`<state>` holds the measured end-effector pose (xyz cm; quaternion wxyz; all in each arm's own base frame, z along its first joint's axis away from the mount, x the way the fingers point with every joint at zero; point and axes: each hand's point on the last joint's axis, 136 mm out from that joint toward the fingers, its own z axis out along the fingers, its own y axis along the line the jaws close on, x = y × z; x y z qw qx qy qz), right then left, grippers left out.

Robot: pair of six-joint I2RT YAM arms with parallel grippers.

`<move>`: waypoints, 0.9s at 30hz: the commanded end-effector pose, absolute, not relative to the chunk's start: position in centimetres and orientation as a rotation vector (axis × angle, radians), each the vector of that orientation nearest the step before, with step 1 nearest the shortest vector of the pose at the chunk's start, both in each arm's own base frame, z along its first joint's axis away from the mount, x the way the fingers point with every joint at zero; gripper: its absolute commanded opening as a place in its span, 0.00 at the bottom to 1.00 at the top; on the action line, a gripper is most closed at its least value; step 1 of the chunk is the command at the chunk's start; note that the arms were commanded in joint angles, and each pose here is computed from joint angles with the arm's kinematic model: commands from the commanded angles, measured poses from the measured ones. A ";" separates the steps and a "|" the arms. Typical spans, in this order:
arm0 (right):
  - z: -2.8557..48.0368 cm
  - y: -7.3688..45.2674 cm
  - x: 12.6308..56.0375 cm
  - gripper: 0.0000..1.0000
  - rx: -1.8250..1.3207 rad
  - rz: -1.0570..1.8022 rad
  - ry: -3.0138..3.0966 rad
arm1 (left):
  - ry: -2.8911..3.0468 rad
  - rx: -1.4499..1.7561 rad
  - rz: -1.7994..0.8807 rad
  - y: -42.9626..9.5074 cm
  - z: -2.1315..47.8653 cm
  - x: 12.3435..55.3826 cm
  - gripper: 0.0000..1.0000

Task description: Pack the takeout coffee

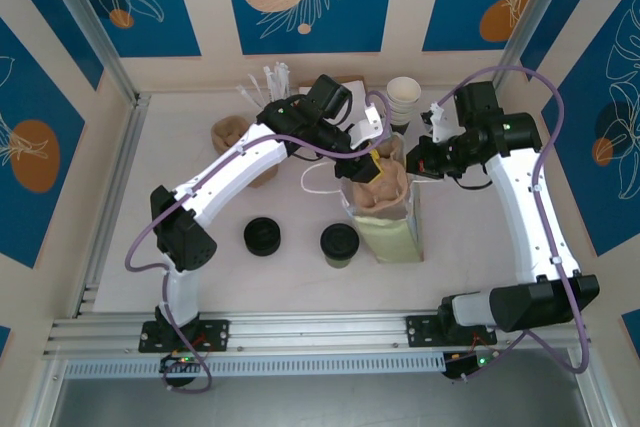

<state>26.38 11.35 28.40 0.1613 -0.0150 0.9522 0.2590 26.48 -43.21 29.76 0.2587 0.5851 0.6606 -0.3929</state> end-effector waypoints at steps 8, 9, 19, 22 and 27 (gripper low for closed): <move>28.0 9.5 29.1 0.24 0.021 0.579 2.720 | 1.776 1.579 -1.103 -44.3 28.8 27.2 0.32; 28.3 9.5 29.3 0.28 0.022 0.578 2.710 | 1.777 1.575 -1.100 -44.4 28.8 27.4 0.32; 30.4 8.5 28.9 0.46 0.088 0.529 2.665 | 1.778 1.562 -1.070 -45.5 28.7 28.8 0.32; 29.6 7.7 28.7 0.46 0.120 0.475 2.696 | 1.783 1.539 -1.070 -45.9 28.7 29.4 0.32; 28.7 6.9 28.8 0.46 0.153 0.422 2.707 | 1.793 1.491 -1.069 -46.4 28.9 30.2 0.32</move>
